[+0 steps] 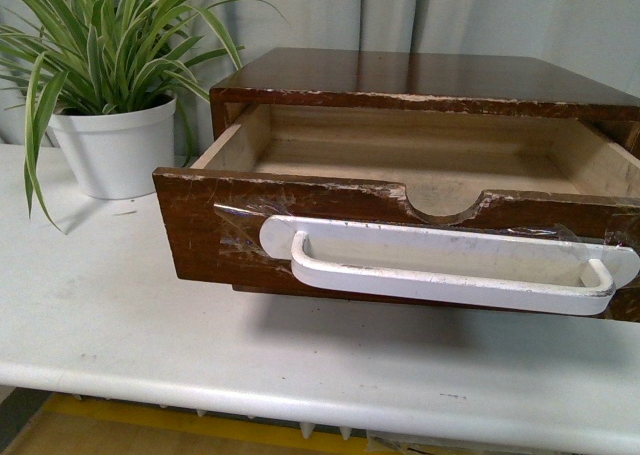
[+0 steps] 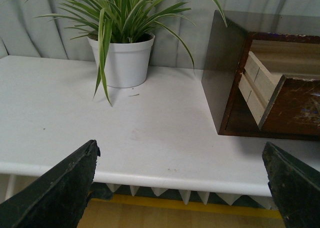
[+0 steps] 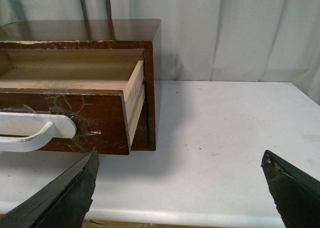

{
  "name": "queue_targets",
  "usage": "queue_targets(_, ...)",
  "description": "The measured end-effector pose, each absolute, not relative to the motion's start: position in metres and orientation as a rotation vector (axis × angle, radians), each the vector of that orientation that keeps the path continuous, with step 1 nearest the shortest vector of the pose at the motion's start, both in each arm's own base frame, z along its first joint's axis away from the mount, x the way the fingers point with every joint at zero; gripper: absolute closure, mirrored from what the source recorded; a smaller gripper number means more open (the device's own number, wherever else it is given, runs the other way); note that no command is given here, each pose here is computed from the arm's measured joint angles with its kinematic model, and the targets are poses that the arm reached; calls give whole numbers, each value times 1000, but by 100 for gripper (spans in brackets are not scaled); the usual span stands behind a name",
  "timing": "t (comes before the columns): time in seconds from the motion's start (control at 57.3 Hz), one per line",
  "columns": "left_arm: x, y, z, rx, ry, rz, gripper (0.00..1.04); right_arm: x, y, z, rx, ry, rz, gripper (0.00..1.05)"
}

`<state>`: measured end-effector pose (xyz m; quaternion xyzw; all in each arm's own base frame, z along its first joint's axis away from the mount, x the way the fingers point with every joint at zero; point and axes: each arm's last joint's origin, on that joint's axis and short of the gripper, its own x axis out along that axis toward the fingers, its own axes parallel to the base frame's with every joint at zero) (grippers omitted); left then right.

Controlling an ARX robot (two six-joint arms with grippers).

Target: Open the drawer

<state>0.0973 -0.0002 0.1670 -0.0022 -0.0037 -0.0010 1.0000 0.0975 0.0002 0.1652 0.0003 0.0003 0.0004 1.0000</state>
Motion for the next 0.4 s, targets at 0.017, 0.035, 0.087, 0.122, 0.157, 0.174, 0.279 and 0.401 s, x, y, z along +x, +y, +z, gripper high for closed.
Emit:
queue_targets(0.017, 97, 0, 167, -4, -7, -2, 6, 98, 0, 165, 1, 1, 1, 9)
queue_targets(0.035, 97, 0, 167, -4, -7, -2, 6, 98, 0, 165, 1, 1, 1, 9)
queue_targets(0.087, 97, 0, 167, -5, -7, -2, 6, 98, 0, 165, 1, 1, 1, 9)
queue_targets(0.122, 97, 0, 167, -4, -7, -2, 6, 98, 0, 165, 1, 1, 1, 9)
queue_targets(0.157, 97, 0, 167, -4, -7, -2, 6, 98, 0, 165, 1, 1, 1, 9)
queue_targets(0.174, 97, 0, 167, -4, -7, -2, 6, 98, 0, 165, 1, 1, 1, 9)
queue_targets(0.279, 97, 0, 167, -4, -7, -2, 6, 97, 0, 165, 1, 0, 1, 9)
queue_targets(0.401, 97, 0, 167, -4, -7, -2, 6, 98, 0, 165, 1, 1, 1, 9)
